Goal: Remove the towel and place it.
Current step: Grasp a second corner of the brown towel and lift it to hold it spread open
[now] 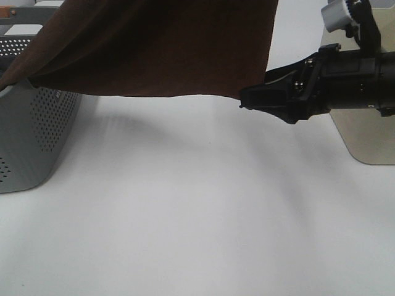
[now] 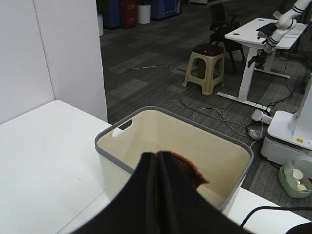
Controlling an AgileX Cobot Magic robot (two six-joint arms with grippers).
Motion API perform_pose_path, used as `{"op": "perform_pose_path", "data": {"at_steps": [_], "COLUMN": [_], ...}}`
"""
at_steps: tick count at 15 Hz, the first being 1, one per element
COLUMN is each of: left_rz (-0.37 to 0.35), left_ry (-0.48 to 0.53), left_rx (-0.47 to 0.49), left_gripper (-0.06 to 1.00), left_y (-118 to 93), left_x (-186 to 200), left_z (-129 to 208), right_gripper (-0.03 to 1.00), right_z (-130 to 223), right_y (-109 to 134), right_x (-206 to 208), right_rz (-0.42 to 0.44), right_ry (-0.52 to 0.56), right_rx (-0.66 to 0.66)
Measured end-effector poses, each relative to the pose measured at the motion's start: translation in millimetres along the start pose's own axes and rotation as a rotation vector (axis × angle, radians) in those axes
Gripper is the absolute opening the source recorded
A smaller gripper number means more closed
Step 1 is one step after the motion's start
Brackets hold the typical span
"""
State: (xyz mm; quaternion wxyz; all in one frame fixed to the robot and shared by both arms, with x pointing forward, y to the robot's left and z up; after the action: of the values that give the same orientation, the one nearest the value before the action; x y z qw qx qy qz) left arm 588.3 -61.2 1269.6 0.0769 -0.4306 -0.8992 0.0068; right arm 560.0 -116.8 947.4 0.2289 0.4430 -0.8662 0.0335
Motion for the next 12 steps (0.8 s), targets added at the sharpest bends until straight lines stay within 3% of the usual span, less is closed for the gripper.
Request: {"op": "perform_pose_path", "data": {"at_steps": [3, 4, 9, 12], "left_rz": [-0.002, -0.003, -0.019, -0.042], "left_ry": [-0.002, -0.007, -0.016, 0.007], "left_rx": [-0.002, -0.002, -0.023, -0.061], "left_gripper": [0.00, 0.00, 0.00, 0.00], "left_y": [0, 1, 4, 8], "left_x": [0, 0, 0, -1], "left_z": [0, -1, -3, 2], "right_gripper": [0.64, 0.47, 0.00, 0.00], "right_z": [-4, -2, -6, -21], "right_y": [9, 6, 4, 0], "right_x": [-5, -5, -5, -5], "right_rz": [-0.020, -0.004, 0.000, 0.005], "right_ry": [0.001, 0.010, 0.004, -0.027], "right_rx": [0.015, -0.025, -0.138, -0.326]}}
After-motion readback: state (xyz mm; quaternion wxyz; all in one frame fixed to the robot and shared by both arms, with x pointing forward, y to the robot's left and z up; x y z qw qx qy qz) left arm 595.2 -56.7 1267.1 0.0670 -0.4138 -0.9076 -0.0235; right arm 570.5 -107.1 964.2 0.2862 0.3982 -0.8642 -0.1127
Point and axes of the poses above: a point on each arm's last joint axis where the gripper is mounted, x pointing back along that axis away from the gripper, y along the wrist's bending axis when the last joint is at zero, z = x × y, the point moved 10 cm from there along -x, pointing out along that axis toward the gripper, and after that the axes turned 1 degree about x, right-handed, at the moved point
